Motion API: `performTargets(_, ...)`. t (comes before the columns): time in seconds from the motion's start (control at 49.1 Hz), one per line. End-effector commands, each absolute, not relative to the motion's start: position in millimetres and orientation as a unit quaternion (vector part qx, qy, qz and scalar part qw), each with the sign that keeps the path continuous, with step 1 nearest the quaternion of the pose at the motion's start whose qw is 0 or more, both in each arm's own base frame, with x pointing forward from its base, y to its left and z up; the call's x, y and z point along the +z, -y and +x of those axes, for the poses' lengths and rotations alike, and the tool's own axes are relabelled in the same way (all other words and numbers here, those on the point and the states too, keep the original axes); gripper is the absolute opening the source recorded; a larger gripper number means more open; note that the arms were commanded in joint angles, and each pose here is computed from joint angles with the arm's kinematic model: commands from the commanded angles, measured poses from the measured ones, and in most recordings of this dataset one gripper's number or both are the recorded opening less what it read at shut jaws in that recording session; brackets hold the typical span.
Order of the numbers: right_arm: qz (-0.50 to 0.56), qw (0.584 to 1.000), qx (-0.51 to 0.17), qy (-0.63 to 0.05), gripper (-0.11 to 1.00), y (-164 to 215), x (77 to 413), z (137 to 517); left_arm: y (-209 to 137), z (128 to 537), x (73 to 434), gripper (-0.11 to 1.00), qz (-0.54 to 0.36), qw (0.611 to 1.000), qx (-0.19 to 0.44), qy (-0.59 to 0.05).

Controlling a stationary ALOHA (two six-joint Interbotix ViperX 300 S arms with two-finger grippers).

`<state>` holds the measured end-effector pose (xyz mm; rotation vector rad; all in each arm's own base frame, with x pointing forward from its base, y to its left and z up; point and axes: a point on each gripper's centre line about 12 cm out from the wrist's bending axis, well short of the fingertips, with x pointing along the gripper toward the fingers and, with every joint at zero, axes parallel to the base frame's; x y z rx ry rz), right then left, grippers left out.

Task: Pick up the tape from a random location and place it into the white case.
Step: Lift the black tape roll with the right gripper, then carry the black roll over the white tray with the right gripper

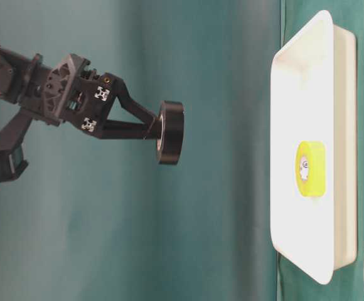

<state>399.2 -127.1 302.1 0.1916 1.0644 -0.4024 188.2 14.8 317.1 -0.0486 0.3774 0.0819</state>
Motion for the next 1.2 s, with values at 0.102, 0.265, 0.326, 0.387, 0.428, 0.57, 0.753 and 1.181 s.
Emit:
performTargets(0.102, 0.103, 0.844, -0.220, -0.478, 0.25, 152, 323, 384, -16, 190, 321, 0.99, -0.024, 0.982, 0.043, -0.183)
performTargets(0.265, 0.112, 0.839, -0.237, -0.477, 0.25, 169, 322, 377, -16, 190, 321, 0.99, -0.024, 0.982, 0.043, -0.183)
performTargets(0.326, 0.112, 0.838, -0.240, -0.477, 0.25, 173, 322, 376, -16, 190, 321, 0.99, -0.024, 0.982, 0.043, -0.183)
performTargets(0.387, 0.110, 0.838, -0.240, -0.477, 0.25, 175, 322, 375, -16, 190, 321, 0.99, -0.024, 0.982, 0.043, -0.183)
performTargets(0.428, 0.110, 0.838, -0.241, -0.477, 0.25, 175, 322, 375, -16, 190, 321, 0.99, -0.024, 0.982, 0.043, -0.183)
performTargets(0.57, 0.109, 0.838, -0.240, -0.477, 0.25, 175, 323, 375, -16, 190, 321, 0.99, -0.024, 0.982, 0.044, -0.183)
performTargets(0.753, 0.109, 0.838, -0.240, -0.477, 0.25, 175, 322, 375, -16, 190, 321, 0.99, -0.024, 0.982, 0.044, -0.183)
performTargets(1.181, 0.111, 0.837, -0.241, -0.478, 0.25, 175, 322, 375, -16, 190, 321, 0.99, -0.025, 0.982, 0.044, -0.183)
